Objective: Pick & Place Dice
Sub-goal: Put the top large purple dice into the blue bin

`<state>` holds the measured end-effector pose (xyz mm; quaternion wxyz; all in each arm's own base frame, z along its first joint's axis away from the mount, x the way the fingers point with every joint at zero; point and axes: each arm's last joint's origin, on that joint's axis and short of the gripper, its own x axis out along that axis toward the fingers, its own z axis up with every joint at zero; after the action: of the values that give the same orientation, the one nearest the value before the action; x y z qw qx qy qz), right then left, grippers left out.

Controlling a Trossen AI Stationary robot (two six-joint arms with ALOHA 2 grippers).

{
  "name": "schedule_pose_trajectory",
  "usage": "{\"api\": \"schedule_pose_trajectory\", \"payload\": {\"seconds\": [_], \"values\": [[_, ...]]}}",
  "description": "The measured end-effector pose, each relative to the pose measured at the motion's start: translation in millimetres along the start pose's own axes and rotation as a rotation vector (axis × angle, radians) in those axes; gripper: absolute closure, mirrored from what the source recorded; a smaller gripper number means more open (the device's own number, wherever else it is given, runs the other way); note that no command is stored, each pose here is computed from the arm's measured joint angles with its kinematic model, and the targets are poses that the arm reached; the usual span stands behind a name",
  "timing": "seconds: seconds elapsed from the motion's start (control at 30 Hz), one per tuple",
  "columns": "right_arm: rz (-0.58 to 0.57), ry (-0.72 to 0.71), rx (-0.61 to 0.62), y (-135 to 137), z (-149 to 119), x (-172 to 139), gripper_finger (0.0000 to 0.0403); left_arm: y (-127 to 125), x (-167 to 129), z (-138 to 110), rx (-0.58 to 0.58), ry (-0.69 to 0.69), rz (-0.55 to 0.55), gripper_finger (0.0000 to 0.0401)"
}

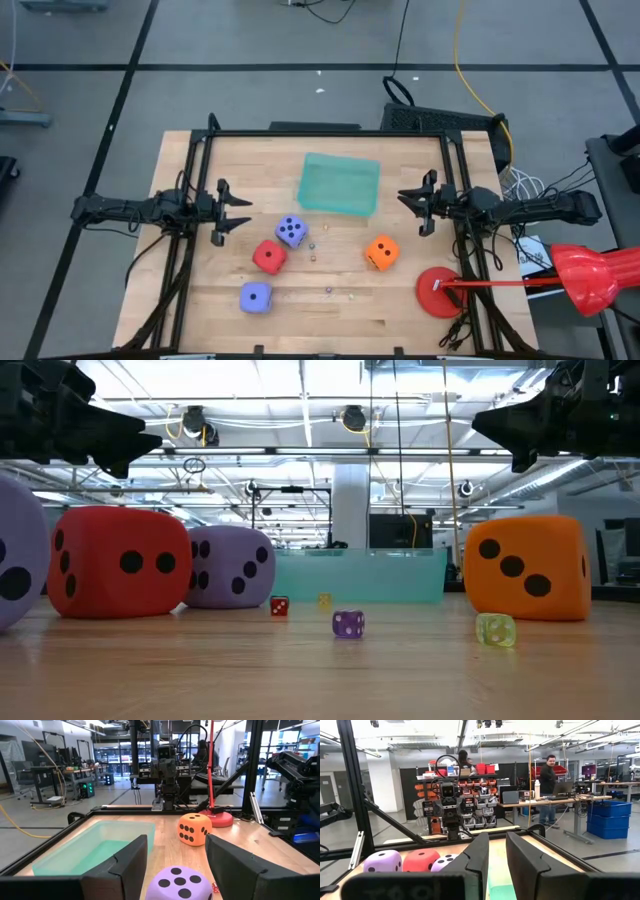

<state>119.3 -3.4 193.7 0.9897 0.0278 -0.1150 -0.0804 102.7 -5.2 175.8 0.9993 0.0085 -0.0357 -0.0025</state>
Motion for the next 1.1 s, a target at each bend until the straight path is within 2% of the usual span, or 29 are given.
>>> {"api": "schedule_pose_trajectory", "payload": {"seconds": [1.1], "values": [[-0.001,0.008,-0.002,-0.1,-0.8,0.0,0.0344,0.6,0.0,2.2,-0.001,-0.021,0.018,0.0189]]}}
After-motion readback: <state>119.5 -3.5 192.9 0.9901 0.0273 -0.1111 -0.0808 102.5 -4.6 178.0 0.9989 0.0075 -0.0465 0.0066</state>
